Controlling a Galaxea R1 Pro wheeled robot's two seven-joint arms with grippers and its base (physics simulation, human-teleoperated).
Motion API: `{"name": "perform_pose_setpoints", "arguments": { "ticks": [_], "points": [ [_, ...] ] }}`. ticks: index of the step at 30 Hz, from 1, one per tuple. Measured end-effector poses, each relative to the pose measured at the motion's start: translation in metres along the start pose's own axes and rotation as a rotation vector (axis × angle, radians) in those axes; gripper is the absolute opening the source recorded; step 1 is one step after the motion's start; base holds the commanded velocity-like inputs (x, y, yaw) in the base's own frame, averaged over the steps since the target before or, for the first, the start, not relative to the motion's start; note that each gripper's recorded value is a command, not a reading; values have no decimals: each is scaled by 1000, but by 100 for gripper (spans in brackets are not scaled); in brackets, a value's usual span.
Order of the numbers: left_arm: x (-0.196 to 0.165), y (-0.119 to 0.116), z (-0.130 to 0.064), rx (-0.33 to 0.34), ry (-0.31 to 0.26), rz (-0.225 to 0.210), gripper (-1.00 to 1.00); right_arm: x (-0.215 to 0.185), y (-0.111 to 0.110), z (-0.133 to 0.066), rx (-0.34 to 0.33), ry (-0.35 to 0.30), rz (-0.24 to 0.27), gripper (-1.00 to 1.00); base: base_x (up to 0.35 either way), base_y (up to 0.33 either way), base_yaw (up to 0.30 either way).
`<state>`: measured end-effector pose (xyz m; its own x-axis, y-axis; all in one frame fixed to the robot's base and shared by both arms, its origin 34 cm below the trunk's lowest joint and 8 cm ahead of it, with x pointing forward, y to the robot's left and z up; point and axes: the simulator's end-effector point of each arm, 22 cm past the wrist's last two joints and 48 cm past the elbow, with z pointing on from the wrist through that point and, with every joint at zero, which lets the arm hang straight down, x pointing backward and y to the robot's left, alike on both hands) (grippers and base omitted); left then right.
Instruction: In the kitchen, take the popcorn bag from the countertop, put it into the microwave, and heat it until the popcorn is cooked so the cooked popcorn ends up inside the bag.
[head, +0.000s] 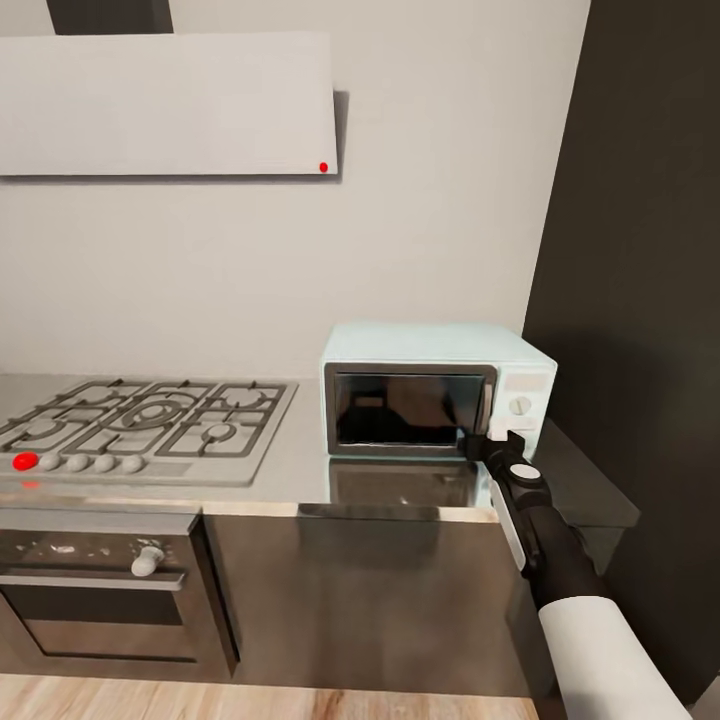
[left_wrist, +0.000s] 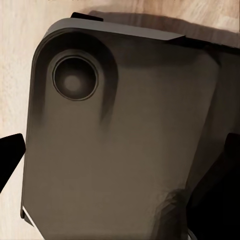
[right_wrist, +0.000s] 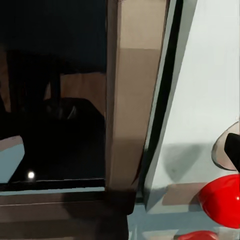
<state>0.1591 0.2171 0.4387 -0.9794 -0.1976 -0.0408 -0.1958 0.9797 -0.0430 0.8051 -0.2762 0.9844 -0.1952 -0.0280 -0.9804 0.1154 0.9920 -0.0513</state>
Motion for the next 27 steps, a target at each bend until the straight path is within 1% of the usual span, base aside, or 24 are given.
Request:
{"name": "perform_pose_setpoints", "arguments": {
  "ticks": [4, 5, 9, 13, 15, 23, 25, 27],
  "points": [
    [0, 0, 0, 0, 0, -1, 100, 0, 1, 0, 0, 0, -1, 100, 11, 0, 0],
    [0, -1, 0, 1, 0, -1, 100, 0, 1, 0, 0, 0, -2, -100, 1, 0, 0],
    [0, -1, 0, 2, 0, -1, 100, 0, 0, 0, -1, 2, -1, -100, 0, 0, 0],
    [0, -1, 0, 2, 0, -1, 100, 0, -4, 0, 17, 2, -22, -100, 0, 0, 0],
    [0, -1, 0, 2, 0, -1, 100, 0, -7, 0, 21, 2, -17, -100, 0, 0, 0],
    [0, -1, 0, 2, 0, -1, 100, 0, -7, 0, 23, 3, -12, -100, 0, 0, 0],
    [1, -2, 0, 2, -1, -8, 100, 0, -8, 0, 39, 1, -53, -100, 0, 0, 0],
    [0, -1, 0, 2, -2, -10, 100, 0, -8, 0, 44, -1, -76, -100, 0, 0, 0]
  ]
}}
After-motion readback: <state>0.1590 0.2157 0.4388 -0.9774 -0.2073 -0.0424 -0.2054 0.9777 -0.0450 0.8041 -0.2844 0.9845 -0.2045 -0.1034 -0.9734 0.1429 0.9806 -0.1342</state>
